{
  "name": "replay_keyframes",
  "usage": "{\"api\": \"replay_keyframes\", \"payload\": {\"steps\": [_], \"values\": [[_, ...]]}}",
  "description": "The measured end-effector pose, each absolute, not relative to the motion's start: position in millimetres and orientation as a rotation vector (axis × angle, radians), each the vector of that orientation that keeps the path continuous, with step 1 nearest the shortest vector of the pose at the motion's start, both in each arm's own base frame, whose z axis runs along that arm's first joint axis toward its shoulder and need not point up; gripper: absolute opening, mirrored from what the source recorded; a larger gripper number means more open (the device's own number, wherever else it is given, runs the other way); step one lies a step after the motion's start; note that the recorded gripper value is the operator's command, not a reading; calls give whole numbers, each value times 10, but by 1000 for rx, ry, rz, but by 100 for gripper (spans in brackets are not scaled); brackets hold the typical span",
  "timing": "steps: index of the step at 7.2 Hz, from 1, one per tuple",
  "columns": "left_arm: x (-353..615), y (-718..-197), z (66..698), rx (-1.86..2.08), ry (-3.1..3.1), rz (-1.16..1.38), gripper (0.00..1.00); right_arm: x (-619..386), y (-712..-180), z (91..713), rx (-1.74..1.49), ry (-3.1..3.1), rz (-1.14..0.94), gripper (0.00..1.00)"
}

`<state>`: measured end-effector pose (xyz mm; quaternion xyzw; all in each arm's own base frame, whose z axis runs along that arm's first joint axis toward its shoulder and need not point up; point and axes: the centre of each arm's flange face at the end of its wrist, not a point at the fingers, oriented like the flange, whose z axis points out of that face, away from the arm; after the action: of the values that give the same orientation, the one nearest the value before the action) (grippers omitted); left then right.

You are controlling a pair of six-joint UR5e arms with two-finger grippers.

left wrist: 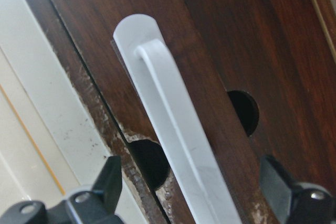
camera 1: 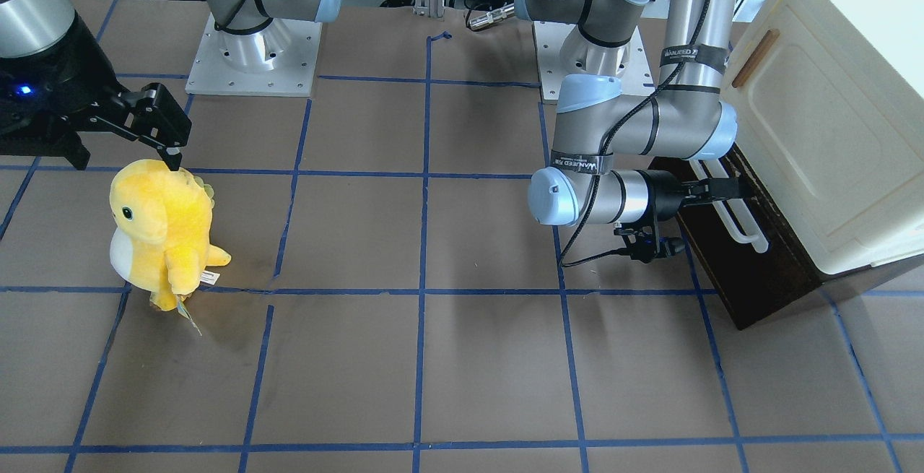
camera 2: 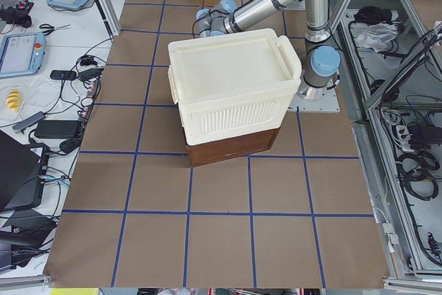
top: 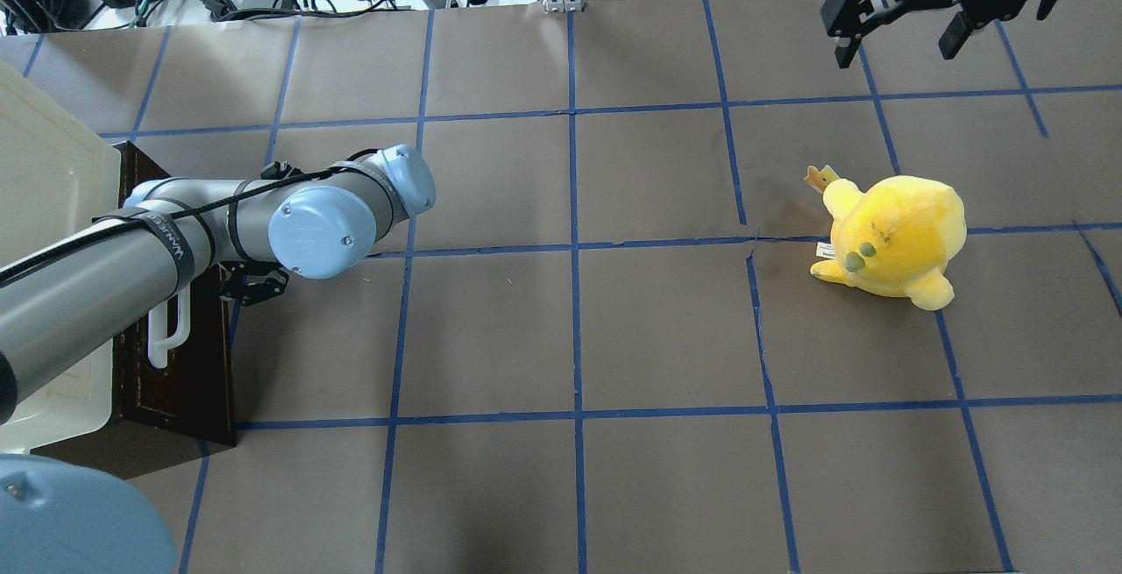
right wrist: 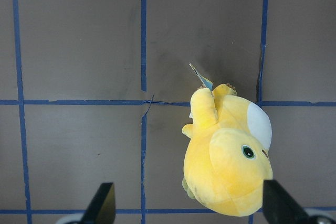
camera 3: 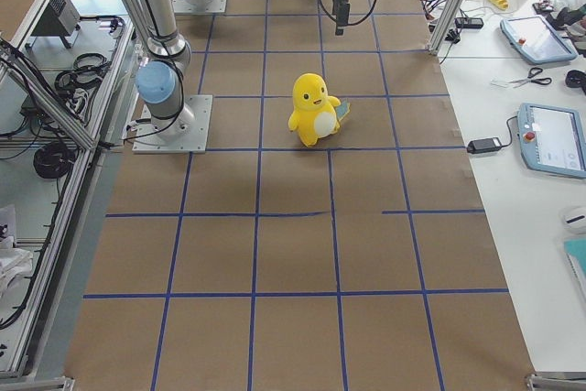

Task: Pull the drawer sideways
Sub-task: 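Close the left gripper around the white drawer handle, then pull the handle with the left gripper, drawing the drawer outward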

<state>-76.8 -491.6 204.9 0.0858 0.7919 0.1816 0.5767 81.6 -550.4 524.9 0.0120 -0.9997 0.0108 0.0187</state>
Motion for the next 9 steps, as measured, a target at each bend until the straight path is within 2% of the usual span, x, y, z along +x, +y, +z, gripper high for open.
{"api": "replay_keyframes", "payload": {"steps": [2,3,5,9], "values": [[-768,-4923,2053,207,1852,434,31,816,-5504,5249,37,-3104,33,100],[-768,-4925,2046,209,1850,436,19,816,-5504,5249,37,-3104,34,100],[-769,-4931,2024,211,1850,441,11,816,-5504,5249,37,-3104,33,100],[-799,-4938,1992,220,1847,442,10,816,-5504,5249,37,-3104,33,100]]}}
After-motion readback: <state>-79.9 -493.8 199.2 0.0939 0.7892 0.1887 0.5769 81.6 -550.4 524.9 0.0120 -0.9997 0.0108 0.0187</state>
